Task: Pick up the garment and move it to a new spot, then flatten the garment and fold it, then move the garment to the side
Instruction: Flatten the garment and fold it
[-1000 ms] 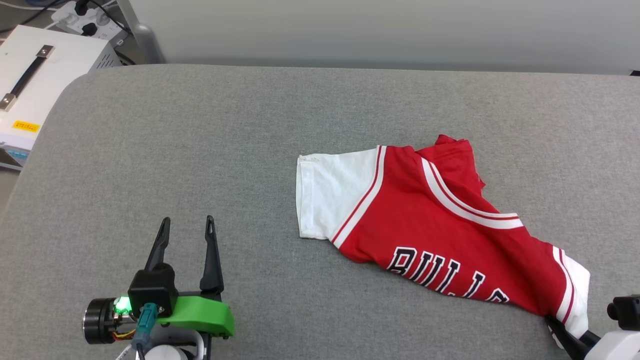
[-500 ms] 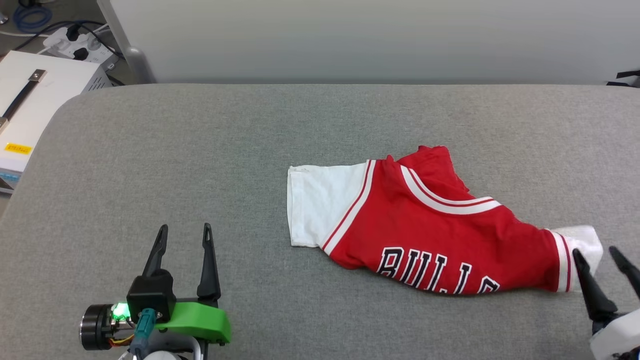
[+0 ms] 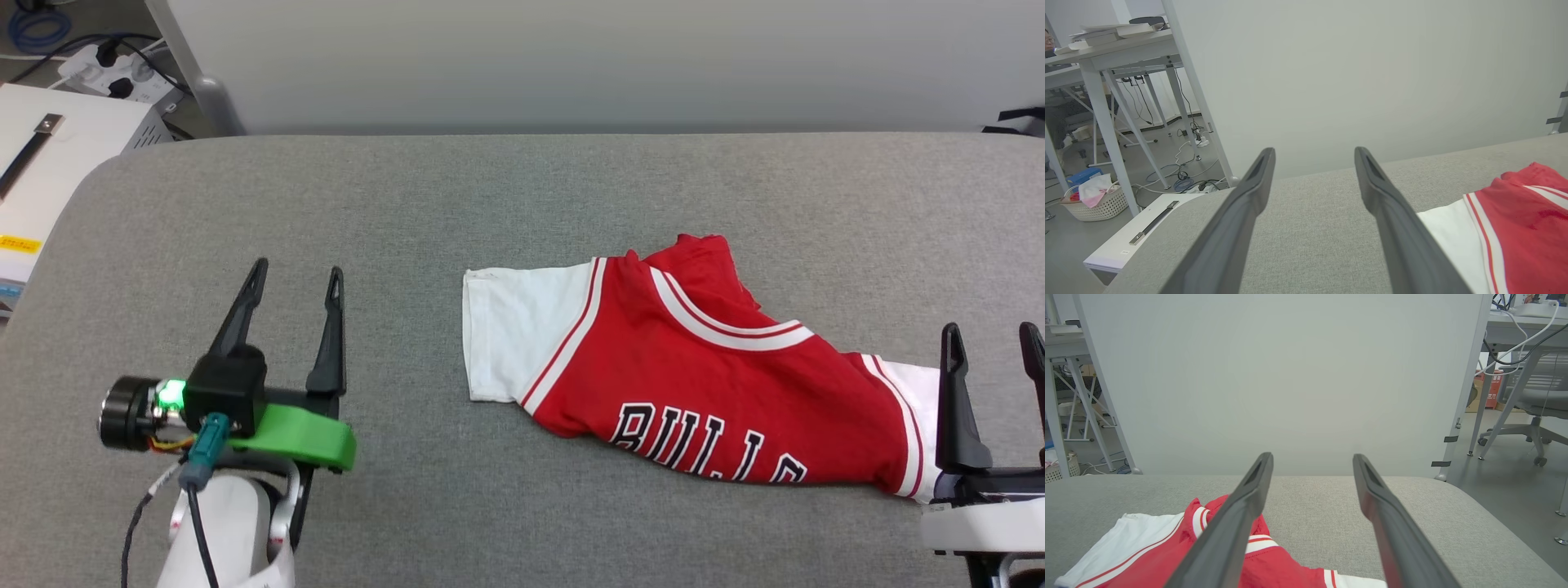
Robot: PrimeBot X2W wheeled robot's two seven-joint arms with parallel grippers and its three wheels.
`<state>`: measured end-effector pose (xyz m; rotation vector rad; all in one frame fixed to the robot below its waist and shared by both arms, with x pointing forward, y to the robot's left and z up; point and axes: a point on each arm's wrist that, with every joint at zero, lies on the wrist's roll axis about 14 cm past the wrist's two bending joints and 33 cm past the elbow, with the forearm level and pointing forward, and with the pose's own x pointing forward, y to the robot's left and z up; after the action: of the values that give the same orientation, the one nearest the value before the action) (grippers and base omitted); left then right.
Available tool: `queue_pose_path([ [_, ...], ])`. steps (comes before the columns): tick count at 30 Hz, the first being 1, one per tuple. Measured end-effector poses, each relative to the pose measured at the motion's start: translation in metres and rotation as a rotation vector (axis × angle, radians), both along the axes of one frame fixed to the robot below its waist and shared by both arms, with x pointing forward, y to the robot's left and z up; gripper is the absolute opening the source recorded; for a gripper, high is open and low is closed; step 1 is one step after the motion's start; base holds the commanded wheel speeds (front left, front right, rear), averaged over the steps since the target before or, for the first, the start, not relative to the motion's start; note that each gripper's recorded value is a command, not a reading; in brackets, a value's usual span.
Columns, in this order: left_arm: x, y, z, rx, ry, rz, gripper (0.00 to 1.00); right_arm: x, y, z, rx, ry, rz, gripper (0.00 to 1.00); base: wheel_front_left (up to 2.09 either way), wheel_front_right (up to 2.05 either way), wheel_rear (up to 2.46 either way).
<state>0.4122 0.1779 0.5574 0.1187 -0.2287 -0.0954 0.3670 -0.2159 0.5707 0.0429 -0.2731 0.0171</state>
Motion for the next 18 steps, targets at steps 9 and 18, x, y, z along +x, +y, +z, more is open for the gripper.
queue_pose_path([
  [9,0.068,-0.024,0.031,0.069,0.013,-0.162,1.00,0.009,0.030,-0.019,0.015,0.047,0.057,1.00,0.00,0.00,0.00],
  [18,0.112,-0.077,-0.018,0.125,0.450,-0.377,1.00,0.029,0.036,-0.033,0.023,0.080,0.069,1.00,0.00,0.00,0.00],
])
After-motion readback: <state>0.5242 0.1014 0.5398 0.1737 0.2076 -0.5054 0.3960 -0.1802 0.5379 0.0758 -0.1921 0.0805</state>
